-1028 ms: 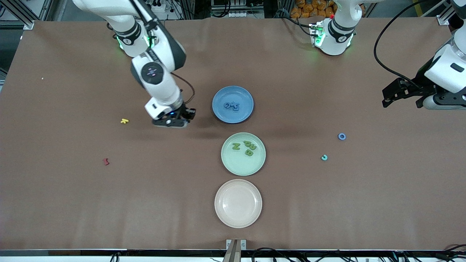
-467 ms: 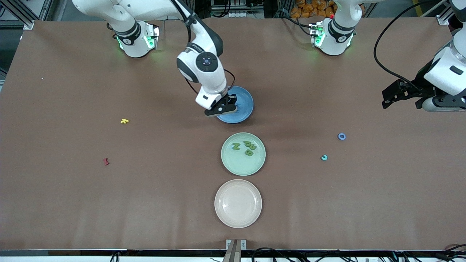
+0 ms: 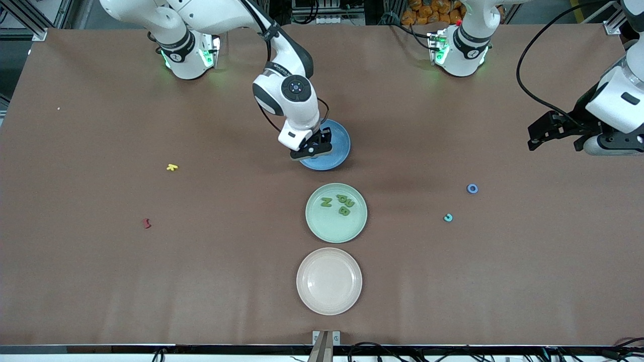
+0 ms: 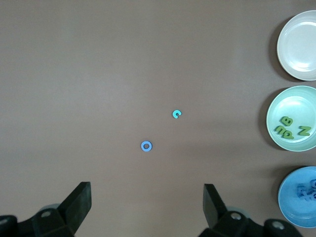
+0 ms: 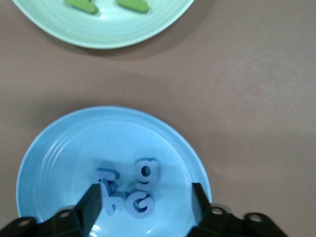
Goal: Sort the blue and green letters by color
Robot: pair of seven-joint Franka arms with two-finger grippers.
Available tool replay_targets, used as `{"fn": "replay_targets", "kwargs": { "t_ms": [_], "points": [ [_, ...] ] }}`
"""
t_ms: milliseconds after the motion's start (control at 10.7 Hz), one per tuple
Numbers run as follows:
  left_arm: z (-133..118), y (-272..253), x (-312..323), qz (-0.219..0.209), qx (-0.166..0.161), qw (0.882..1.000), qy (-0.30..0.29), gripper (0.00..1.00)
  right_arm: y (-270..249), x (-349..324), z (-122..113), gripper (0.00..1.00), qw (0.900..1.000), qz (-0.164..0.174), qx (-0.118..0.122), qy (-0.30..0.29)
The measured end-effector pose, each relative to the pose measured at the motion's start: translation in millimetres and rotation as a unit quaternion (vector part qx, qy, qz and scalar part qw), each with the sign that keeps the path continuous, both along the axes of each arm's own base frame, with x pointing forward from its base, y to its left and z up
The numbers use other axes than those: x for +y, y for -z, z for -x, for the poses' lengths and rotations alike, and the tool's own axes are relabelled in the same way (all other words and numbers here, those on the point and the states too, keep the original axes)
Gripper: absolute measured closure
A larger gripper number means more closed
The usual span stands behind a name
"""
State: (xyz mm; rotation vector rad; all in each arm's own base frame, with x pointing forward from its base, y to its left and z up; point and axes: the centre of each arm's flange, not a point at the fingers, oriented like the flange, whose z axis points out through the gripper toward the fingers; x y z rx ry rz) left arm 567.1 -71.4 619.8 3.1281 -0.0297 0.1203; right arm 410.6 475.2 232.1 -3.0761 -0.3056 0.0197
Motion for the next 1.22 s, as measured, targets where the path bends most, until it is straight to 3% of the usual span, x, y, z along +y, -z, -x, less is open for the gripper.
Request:
{"fn": "replay_targets", "kwargs": {
  "t_ms": [187,467,748,935,1215],
  "points": [
    [0,1,0,0.000,0.001,1.000,0.000,0.00,-8,-12,-21,0.00,1.000,-0.003,-0.007,0.018],
    [-2,4,1,0.000,0.004,1.000,-0.001,0.00,-37,-85,-85,0.00,0.999,0.021,0.003,0.046],
    [-3,5,2,-0.002,0.004,1.000,-0.002,0.00,-68,-211,-157,0.00,0.995,0.029,0.001,0.092],
    [-3,5,3,-0.002,0.004,1.000,-0.002,0.00,-72,-292,-189,0.00,0.991,0.031,-0.003,0.128],
    [-3,5,3,-0.002,0.004,1.000,-0.002,0.00,-81,-393,-212,0.00,0.980,0.030,-0.010,0.199]
  ]
}}
